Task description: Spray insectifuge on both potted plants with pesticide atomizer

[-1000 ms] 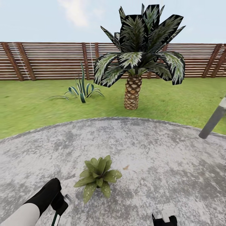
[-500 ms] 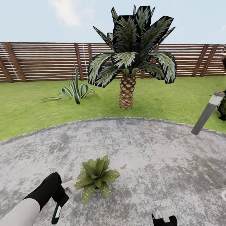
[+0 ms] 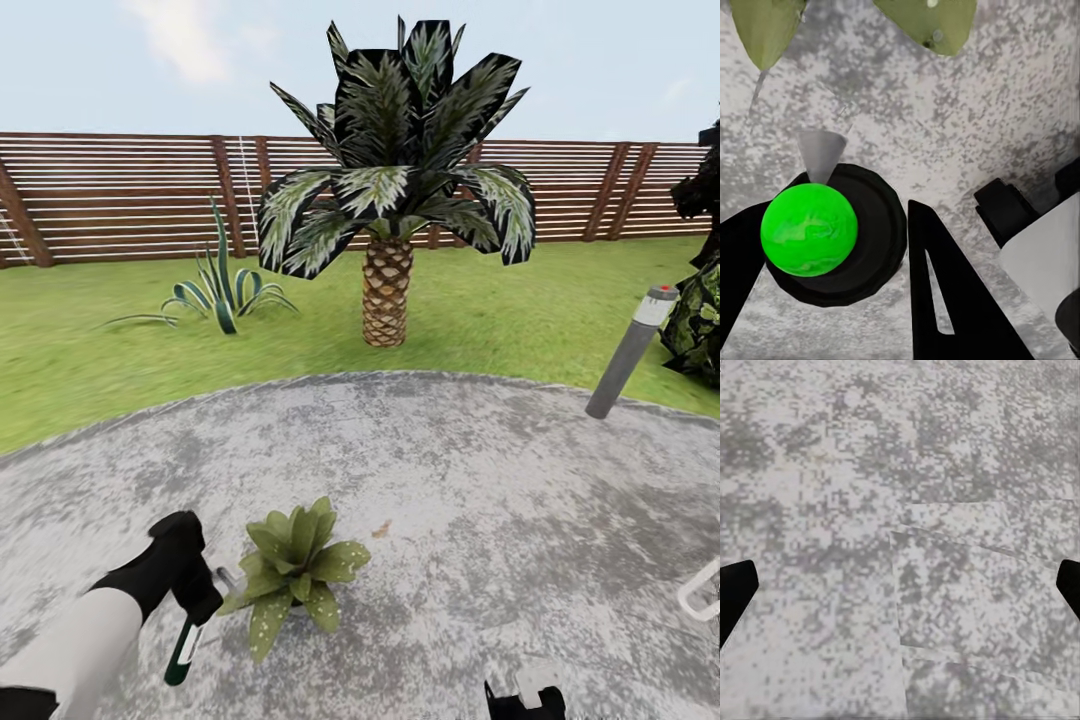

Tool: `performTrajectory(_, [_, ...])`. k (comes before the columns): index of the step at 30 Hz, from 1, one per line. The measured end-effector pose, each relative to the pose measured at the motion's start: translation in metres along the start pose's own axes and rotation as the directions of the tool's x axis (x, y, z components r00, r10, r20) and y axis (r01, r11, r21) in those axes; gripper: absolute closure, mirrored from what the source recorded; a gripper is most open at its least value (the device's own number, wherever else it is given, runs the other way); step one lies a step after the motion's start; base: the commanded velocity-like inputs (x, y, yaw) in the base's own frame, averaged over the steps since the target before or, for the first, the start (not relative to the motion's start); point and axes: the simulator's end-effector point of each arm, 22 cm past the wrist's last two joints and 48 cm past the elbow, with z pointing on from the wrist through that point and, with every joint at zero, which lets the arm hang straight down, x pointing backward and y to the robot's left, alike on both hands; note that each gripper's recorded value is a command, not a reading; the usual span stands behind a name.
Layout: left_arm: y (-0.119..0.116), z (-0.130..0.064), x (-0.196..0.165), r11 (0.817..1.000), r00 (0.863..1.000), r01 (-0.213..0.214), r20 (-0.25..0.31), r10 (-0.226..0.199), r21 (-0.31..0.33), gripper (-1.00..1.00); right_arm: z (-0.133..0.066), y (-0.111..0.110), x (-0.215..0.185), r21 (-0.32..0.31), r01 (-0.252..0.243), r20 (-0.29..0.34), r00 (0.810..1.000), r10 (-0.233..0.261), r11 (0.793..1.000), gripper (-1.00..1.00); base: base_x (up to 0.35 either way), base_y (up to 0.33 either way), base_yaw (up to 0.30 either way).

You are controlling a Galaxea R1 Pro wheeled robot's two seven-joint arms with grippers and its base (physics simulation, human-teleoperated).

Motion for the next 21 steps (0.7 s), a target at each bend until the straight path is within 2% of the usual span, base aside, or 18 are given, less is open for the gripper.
performTrajectory(6, [-0.0018, 0.0007, -0.0004, 1.000, 1.000, 0.000, 0.000, 0.000, 0.003, 1.00, 0.0000, -0.0001, 0.0000, 0.000, 0.000, 0.000, 1.000, 0.000, 1.000, -1.00, -0.012, 0.302, -0.258])
performTrajectory(17, [-0.0051, 0.0021, -0.0017, 1.000, 1.000, -0.004, -0.001, 0.004, 0.008, 1.00, 0.0002, 0.0001, -0.0002, 0.000, 0.000, 0.000, 1.000, 0.000, 1.000, -1.00, -0.159, 0.282, -0.262])
performTrajectory(21, [-0.0065, 0.0020, -0.0024, 1.000, 1.000, -0.003, 0.000, 0.003, 0.012, 1.00, 0.0000, 0.0003, -0.0002, 0.000, 0.000, 0.000, 1.000, 0.000, 1.000, -1.00, -0.037, 0.298, -0.262])
